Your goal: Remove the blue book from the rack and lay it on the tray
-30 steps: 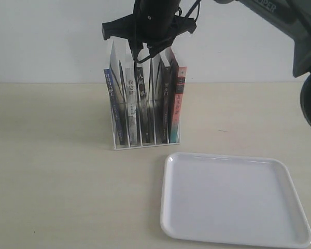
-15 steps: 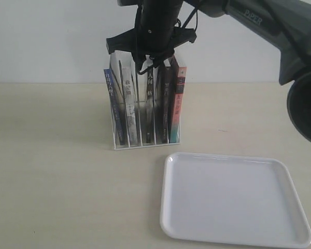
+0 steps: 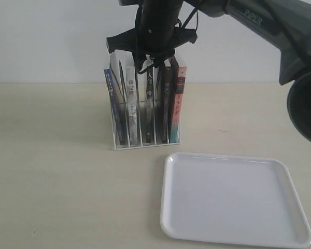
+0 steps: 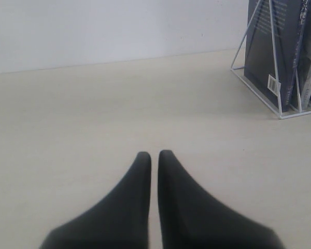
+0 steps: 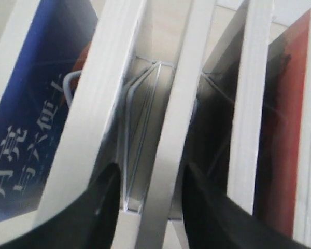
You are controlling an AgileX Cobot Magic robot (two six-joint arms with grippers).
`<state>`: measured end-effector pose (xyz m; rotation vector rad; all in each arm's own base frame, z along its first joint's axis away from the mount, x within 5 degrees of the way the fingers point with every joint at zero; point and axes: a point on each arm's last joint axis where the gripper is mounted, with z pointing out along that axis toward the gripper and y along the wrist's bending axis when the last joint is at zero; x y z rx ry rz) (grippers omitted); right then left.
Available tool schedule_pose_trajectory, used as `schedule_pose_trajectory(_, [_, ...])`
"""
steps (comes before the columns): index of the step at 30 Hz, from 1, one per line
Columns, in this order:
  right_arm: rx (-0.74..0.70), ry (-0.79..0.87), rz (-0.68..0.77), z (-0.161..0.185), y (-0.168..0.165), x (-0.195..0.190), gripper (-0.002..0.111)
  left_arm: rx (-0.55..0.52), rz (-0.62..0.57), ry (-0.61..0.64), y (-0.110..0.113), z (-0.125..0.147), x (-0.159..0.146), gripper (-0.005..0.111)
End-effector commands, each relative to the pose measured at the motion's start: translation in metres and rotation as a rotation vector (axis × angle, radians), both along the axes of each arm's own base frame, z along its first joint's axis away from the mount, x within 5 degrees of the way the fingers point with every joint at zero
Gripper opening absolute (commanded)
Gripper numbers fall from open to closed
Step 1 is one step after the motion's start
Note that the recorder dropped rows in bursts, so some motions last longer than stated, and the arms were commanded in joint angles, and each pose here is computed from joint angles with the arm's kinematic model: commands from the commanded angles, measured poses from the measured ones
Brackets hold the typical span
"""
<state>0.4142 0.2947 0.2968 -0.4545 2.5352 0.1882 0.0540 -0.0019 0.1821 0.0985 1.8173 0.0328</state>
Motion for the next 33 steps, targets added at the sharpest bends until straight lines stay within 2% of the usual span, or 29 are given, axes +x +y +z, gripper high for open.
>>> schedule_pose_trajectory(1, [-0.025,0.021,-0.015,-0.005,-0.002,0.001,0.038,0.001,0.001,-0.022,0.0,0.003,0.0,0.005])
schedule_pose_trajectory(3, [-0.037,0.041,-0.016,-0.011,-0.001,0.001,0.036,0.001,0.001,-0.022,0.0,0.003,0.0,0.005])
schedule_pose_trajectory(4, [-0.044,0.046,-0.017,-0.014,-0.001,0.002,0.032,0.001,0.001,-0.022,0.0,0.003,0.0,0.005])
schedule_pose_trajectory(6, [-0.044,0.046,-0.017,-0.014,-0.001,0.002,0.015,0.001,0.001,-0.022,0.0,0.003,0.0,0.005])
schedule_pose_trajectory(7, [-0.044,0.046,-0.017,-0.014,-0.001,0.002,0.004,0.001,0.001,-0.022,0.0,0.003,0.0,0.005])
schedule_pose_trajectory(8, [-0.044,0.046,-0.017,-0.014,-0.001,0.002,0.0,0.001,0.001,-0.022,0.0,0.003,0.0,0.005])
schedule_pose_trajectory(14, [-0.017,-0.003,-0.012,0.014,-0.007,-0.006,0.0,0.001,0.001,-0.022,0.0,0.003,0.0,0.005])
schedule_pose_trajectory(24, [0.115,-0.259,-0.019,0.121,-0.038,-0.041,0.0,0.001,0.001,-0.022,0.0,0.003,0.0,0.005])
schedule_pose_trajectory(33, [0.121,-0.27,-0.021,0.129,-0.041,-0.046,0.0,0.001,0.001,-0.022,0.0,0.003,0.0,0.005])
